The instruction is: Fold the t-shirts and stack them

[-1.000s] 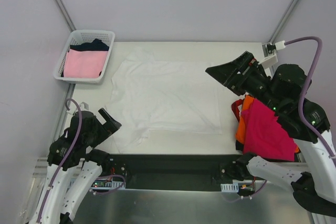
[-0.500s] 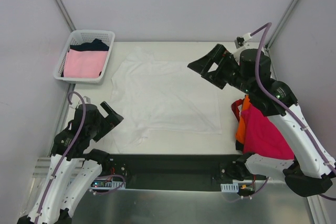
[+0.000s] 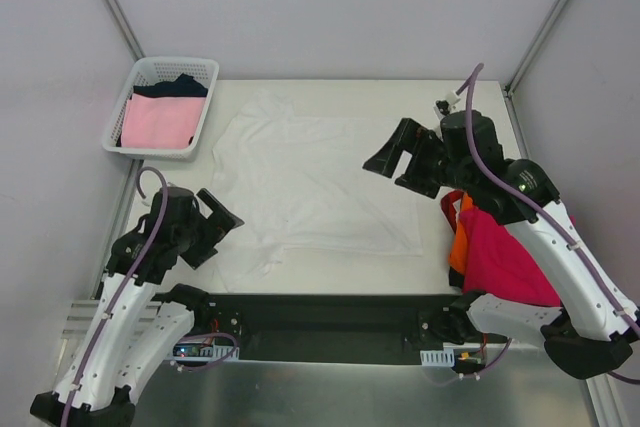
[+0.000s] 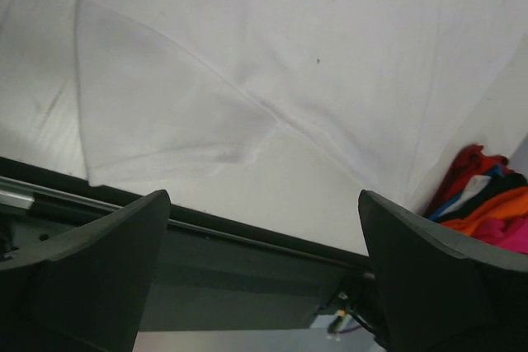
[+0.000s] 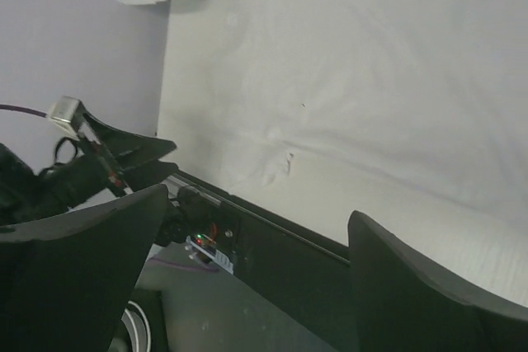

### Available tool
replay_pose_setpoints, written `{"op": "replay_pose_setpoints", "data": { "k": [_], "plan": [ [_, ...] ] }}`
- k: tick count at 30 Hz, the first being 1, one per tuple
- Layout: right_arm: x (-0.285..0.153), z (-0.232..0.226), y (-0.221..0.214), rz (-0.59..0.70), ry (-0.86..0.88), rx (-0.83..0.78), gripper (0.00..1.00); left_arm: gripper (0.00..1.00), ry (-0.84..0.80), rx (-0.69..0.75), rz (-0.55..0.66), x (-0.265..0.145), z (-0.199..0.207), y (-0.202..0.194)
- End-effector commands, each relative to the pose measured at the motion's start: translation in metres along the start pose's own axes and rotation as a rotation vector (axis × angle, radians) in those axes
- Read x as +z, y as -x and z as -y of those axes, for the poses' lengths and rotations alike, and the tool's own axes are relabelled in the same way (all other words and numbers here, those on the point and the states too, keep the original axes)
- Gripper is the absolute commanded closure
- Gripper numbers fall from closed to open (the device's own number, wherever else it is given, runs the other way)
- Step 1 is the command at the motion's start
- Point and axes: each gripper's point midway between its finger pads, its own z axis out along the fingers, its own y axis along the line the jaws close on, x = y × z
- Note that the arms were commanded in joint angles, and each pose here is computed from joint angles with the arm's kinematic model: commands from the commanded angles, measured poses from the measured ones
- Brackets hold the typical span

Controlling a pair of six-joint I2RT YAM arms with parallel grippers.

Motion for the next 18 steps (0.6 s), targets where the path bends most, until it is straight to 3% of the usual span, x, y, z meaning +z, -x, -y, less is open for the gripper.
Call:
{"op": "replay_pose_setpoints", "data": {
  "k": [1, 6, 8, 11, 14, 18],
  "plan": [
    [-0.027, 0.049, -0.020, -0.070, -0.201, -0.090, 0.04, 0.01, -0.153, -0.146, -0.061, -0.031, 0.042, -0.003],
    [-0.060, 0.118, -0.041, -0.261, -0.544, -0.265, 0.04, 0.01, -0.087, -0.140, -0.169, -0.047, 0.042, -0.016],
    [-0.073, 0.150, -0.049, -0.374, -0.711, -0.372, 0.04, 0.01, -0.049, -0.125, -0.286, -0.044, 0.044, -0.030],
    [-0.088, 0.177, -0.048, -0.401, -0.842, -0.476, 0.04, 0.01, -0.007, -0.136, -0.462, -0.042, 0.045, -0.054],
    [-0.092, 0.180, -0.051, -0.349, -0.782, -0.483, 0.04, 0.01, -0.014, -0.106, -0.505, -0.040, 0.050, -0.055],
    [-0.082, 0.170, -0.077, -0.337, -0.620, -0.371, 0.04, 0.01, -0.017, -0.084, -0.484, -0.038, 0.049, -0.052]
  ]
}}
